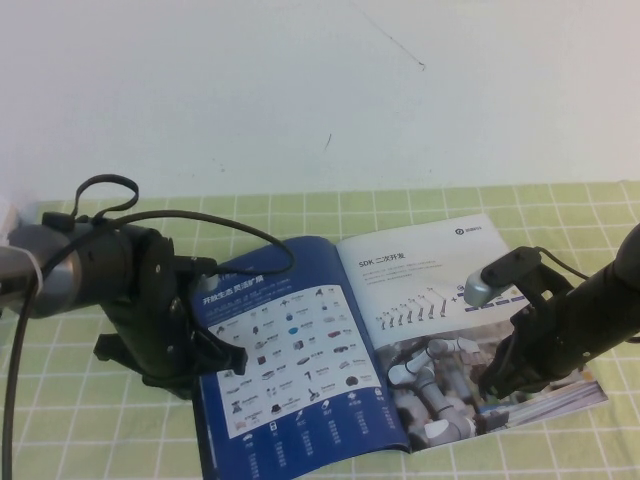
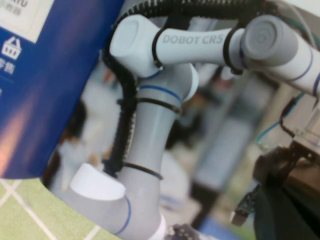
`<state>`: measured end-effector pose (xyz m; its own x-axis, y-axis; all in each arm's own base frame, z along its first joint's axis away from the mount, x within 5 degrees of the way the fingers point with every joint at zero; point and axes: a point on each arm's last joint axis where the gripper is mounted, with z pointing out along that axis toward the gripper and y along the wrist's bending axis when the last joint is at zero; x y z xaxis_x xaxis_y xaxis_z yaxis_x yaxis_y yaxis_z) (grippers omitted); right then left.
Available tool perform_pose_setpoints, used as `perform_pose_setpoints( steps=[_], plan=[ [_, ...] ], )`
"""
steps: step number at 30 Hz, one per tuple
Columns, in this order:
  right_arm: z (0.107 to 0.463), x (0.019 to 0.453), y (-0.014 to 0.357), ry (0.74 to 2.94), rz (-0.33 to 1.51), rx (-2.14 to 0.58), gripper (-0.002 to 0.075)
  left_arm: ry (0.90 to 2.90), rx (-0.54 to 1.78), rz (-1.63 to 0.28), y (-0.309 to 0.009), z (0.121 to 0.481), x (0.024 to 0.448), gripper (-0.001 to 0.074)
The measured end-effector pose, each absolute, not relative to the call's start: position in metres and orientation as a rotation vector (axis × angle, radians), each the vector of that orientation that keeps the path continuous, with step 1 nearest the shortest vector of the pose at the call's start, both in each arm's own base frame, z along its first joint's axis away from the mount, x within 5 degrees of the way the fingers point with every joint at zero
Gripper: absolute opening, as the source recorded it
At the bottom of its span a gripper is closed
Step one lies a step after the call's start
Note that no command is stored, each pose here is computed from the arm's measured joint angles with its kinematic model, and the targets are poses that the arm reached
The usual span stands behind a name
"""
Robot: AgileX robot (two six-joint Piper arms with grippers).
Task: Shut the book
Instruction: 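Close the open booklet and leave it lying on the table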
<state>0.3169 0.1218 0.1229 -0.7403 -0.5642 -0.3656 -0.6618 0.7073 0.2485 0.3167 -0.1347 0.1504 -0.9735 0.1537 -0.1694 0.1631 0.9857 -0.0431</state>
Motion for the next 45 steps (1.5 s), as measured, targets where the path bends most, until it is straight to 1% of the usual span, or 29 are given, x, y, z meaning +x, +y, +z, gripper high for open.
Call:
perform_pose_setpoints(
  steps=[4, 9, 12, 16, 19, 21, 23, 27, 29, 31, 34, 37, 38, 40, 42, 45],
  plan=[
    [0.123, 0.317, 0.122, 2.667, 0.540, -0.945, -0.0003, 2.946, 0.225, -0.310, -0.147, 0.151, 0.317, -0.0002],
    [0.123, 0.317, 0.122, 2.677, 0.547, -0.919, -0.0003, 2.881, 0.220, -0.671, -0.169, 0.152, 0.317, -0.0002],
    [0.123, 0.317, 0.123, 2.680, 0.569, -0.885, -0.0003, 2.782, 0.213, -0.876, -0.182, 0.158, 0.319, -0.0002],
    [0.125, 0.318, 0.124, 2.675, 0.585, -0.858, -0.0003, 2.589, 0.211, -1.152, -0.197, 0.172, 0.324, -0.0002],
    [0.145, 0.318, 0.124, 2.613, 0.561, -0.848, -0.0003, 2.430, 0.251, -1.325, -0.206, 0.185, 0.325, -0.0002],
    [0.174, 0.317, 0.120, 2.538, 0.544, -0.811, -0.0003, 2.339, 0.308, -1.404, -0.211, 0.192, 0.324, -0.0002],
    [0.207, 0.317, 0.116, 2.448, 0.525, -0.773, -0.0003, 2.300, 0.343, -1.426, -0.212, 0.194, 0.324, -0.0002],
    [0.280, 0.303, 0.112, 2.236, 0.501, -0.744, -0.0003, 2.270, 0.420, -1.406, -0.212, 0.194, 0.323, -0.0002],
    [0.297, 0.296, 0.111, 2.182, 0.498, -0.749, -0.0003, 2.280, 0.446, -1.368, -0.211, 0.192, 0.323, -0.0002],
    [0.301, 0.293, 0.113, 2.171, 0.504, -0.764, -0.0003, 2.313, 0.465, -1.301, -0.209, 0.189, 0.323, -0.0002],
    [0.280, 0.299, 0.116, 2.248, 0.524, -0.815, -0.0003, 2.393, 0.486, -1.154, -0.202, 0.187, 0.323, -0.0002],
    [0.243, 0.312, 0.118, 2.373, 0.512, -0.860, -0.0003, 2.484, 0.495, -0.971, -0.191, 0.191, 0.321, -0.0002],
    [0.228, 0.317, 0.118, 2.427, 0.504, -0.864, -0.0003, 2.504, 0.547, -0.897, -0.187, 0.192, 0.319, -0.0002],
    [0.203, 0.323, 0.116, 2.520, 0.482, -0.864, -0.0003, 2.567, 0.555, -0.760, -0.177, 0.197, 0.315, -0.0002],
    [0.179, 0.327, 0.115, 2.607, 0.461, -0.863, -0.0003, 2.645, 0.517, -0.617, -0.164, 0.200, 0.313, -0.0002],
    [0.153, 0.330, 0.114, 2.688, 0.450, -0.875, -0.0003, 2.755, 0.462, -0.404, -0.149, 0.197, 0.311, -0.0002]
  ],
)
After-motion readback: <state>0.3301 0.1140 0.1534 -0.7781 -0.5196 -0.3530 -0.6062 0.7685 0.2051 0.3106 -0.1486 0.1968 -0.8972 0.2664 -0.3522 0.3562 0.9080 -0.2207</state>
